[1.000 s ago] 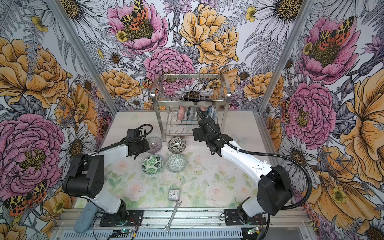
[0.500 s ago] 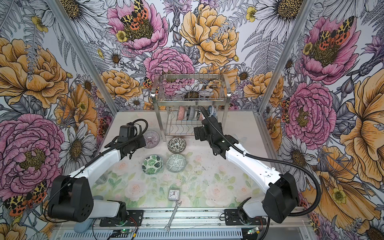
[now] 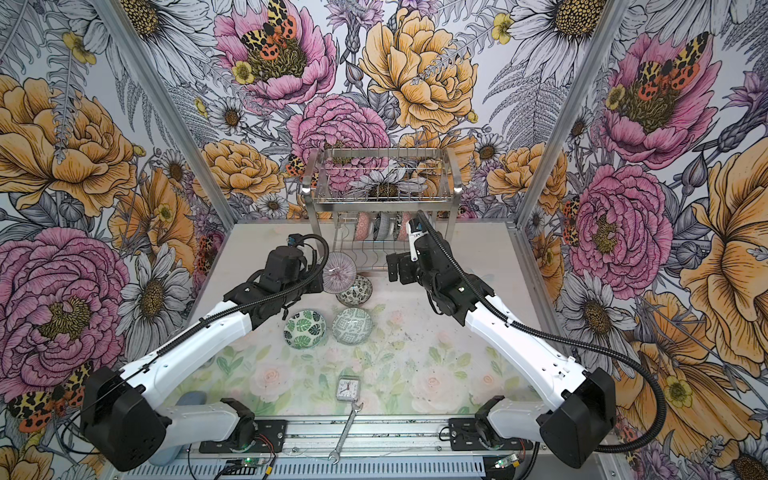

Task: Load the bowls into the dish rack
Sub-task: 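Raise the bowl toward the right gripper while right gripper grasps its rim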

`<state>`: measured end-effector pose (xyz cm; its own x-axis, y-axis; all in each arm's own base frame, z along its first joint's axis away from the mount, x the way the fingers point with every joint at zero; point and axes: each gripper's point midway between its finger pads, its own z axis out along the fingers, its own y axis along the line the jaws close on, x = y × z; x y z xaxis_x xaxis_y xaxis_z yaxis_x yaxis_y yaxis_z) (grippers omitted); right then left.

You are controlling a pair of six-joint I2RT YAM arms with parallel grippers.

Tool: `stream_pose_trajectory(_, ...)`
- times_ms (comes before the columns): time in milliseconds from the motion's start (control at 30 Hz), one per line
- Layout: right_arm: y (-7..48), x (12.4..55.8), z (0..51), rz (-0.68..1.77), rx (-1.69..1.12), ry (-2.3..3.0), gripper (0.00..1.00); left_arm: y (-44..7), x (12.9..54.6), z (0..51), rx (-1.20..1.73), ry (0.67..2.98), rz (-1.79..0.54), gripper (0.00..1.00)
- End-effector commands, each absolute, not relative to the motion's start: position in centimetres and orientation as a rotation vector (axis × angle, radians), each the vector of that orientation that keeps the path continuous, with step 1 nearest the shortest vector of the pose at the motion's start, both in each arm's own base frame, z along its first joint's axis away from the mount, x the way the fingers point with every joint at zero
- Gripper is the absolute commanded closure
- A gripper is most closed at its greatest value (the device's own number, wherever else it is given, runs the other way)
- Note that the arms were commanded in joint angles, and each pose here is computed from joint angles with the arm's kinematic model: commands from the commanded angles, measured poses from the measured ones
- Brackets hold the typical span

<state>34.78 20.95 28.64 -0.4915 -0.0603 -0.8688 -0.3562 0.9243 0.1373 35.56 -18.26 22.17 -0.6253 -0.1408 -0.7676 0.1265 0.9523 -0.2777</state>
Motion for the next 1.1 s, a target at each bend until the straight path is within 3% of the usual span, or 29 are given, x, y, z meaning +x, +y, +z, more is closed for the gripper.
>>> stream_pose_trajectory(0, 23.2, 34.3, 29.1, 0.453, -0.321, 2.068, 0.0, -20.2, 37.3, 25.1, -0.03, 2.116, -0.433, 1.0)
stream_pose_trajectory(467, 25.4, 36.2, 25.2, 0.495, -0.149, 2.161, 0.04, -26.9, 38.5, 27.0, 0.084, 2.07, -0.532, 1.0)
stream_pose_trajectory(600, 25.7, 37.1, 24.5, 0.487, -0.104, 2.181, 0.18, -27.7, 38.3, 27.5, 0.103, 2.059, -0.543, 1.0)
stream_pose_trajectory(800, 26.1, 37.8, 24.4, 0.487, -0.083, 2.184, 0.52, -28.0, 37.9, 28.3, 0.114, 2.041, -0.55, 1.0)
stream_pose_trajectory(933, 26.2, 37.6, 24.1, 0.494, -0.09, 2.193, 0.6, -28.1, 37.7, 28.5, 0.122, 2.035, -0.553, 1.0)
stream_pose_trajectory(1067, 26.1, 37.4, 24.0, 0.493, -0.099, 2.194, 0.76, -28.3, 37.7, 28.0, 0.13, 2.047, -0.554, 1.0)
